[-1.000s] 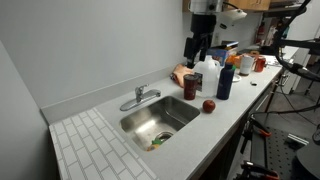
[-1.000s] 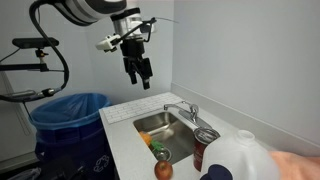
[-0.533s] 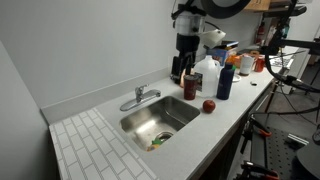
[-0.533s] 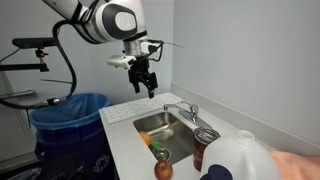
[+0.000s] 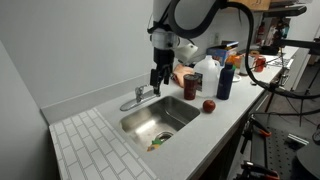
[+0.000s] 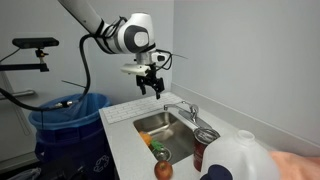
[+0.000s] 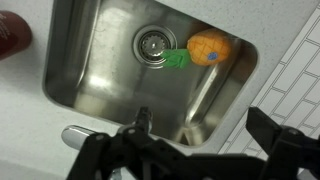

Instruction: Move the tap to the right side of the sink

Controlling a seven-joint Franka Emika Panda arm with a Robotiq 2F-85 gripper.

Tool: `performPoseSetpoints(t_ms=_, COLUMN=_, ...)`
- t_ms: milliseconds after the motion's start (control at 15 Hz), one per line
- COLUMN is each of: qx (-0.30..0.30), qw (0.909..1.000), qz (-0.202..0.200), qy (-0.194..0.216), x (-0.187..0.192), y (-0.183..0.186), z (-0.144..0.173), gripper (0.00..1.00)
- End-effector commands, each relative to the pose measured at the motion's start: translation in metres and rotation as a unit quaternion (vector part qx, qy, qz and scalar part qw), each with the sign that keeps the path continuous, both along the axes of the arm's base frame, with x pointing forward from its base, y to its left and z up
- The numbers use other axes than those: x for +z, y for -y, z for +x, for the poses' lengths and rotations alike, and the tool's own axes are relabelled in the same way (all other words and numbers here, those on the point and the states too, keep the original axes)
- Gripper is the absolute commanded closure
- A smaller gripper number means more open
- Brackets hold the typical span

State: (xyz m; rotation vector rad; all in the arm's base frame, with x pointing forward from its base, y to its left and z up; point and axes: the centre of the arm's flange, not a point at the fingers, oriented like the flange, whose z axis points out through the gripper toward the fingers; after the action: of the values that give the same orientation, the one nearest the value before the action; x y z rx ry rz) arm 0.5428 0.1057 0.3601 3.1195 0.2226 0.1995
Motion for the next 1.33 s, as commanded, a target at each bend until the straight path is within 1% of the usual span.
performPoseSetpoints(t_ms=0, qx=0.046, qw=0.9989, qz=0.013, qy=0.005, x=-0.009, y=-0.006, z=0.026, gripper=0.0)
performPoseSetpoints(t_ms=333, qx=0.092, qw=0.9955, qz=0.019, qy=0.001, x=-0.018, y=-0.005, z=0.033, gripper=0.0)
performPoseSetpoints(t_ms=467, qx=0.093, qw=0.9951, qz=0.032, qy=-0.002, x=-0.02, y=-0.006, z=0.033, gripper=0.0)
performPoseSetpoints(t_ms=533, qx=0.086, qw=0.9951, qz=0.048, qy=-0.009, x=-0.018, y=-0.007, z=0.03, gripper=0.0)
performPoseSetpoints(t_ms=600, qx=0.081, qw=0.9964, qz=0.023, qy=-0.007, x=-0.021, y=-0.006, z=0.025, gripper=0.0)
performPoseSetpoints(t_ms=1133, qx=0.081, qw=0.9964, qz=0.025, qy=-0.009, x=-0.022, y=-0.005, z=0.024, gripper=0.0)
performPoseSetpoints(t_ms=1267, qx=0.095, qw=0.9953, qz=0.019, qy=0.001, x=-0.025, y=-0.012, z=0.036, gripper=0.0)
